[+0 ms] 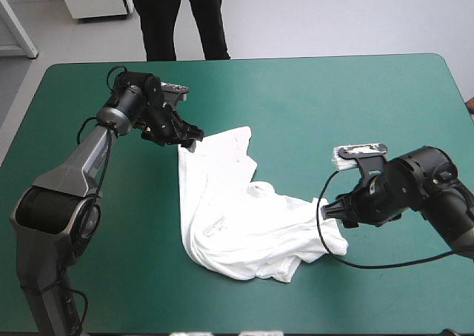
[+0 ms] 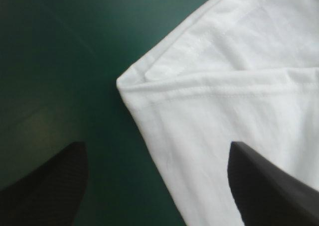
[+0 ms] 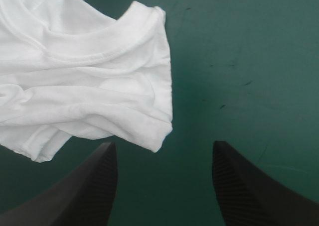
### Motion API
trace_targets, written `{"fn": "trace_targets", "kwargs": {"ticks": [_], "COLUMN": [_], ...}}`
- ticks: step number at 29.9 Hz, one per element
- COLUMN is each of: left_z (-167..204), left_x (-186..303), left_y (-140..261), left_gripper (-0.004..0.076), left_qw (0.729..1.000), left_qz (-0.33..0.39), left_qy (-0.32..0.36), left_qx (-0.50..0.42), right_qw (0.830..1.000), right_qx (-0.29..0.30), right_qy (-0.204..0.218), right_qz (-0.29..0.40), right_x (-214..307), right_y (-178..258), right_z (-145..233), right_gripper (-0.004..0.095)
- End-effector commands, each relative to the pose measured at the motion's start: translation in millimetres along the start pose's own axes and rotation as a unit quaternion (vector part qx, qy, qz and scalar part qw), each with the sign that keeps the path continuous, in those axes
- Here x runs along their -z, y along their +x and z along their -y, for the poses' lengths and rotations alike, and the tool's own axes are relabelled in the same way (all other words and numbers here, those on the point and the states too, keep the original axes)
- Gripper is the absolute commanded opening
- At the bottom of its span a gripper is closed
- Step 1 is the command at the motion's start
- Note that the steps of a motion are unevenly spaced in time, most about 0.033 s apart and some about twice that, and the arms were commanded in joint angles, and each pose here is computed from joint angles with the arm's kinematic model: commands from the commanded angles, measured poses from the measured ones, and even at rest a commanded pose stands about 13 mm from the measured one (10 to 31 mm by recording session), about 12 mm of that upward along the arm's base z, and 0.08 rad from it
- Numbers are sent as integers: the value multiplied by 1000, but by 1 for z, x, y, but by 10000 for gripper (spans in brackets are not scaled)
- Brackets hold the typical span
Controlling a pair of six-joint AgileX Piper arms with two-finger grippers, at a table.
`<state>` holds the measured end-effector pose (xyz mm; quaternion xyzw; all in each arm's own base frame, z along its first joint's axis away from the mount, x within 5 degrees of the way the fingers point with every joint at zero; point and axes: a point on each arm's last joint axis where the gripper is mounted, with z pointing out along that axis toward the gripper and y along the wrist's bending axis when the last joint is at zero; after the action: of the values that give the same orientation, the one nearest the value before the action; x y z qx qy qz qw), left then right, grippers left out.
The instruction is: Fold the cloth
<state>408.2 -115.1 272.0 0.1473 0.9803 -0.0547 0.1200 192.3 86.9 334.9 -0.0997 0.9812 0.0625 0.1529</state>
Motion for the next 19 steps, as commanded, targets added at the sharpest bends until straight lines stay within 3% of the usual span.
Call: {"fn": "trace_targets", "kwargs": {"ticks": [1, 9, 12, 15, 19], "left_z": [1, -4, -5, -5, -5], "left_x": [14, -21, -30, -37, -38], "left_y": [-7, -18, -20, -20, -19], "left_gripper": [563, 557, 496, 367, 20], "left_qw": [999, 1000, 1000, 1000, 1000], "left_qz": [36, 11, 4, -7, -9], "left_qy": [2, -5, -7, -4, -1], "left_qx": [6, 11, 11, 12, 8], "right_qw": [999, 998, 998, 998, 998], "right_qx": [-21, -40, -42, -42, -40], "right_qy": [6, 8, 1, 0, 1], "right_qz": [28, 47, 46, 46, 44], "right_x": [17, 26, 26, 26, 25], "right_y": [8, 13, 13, 13, 13], "right_z": [11, 19, 18, 17, 18], "right_gripper": [520, 486, 486, 486, 487]}}
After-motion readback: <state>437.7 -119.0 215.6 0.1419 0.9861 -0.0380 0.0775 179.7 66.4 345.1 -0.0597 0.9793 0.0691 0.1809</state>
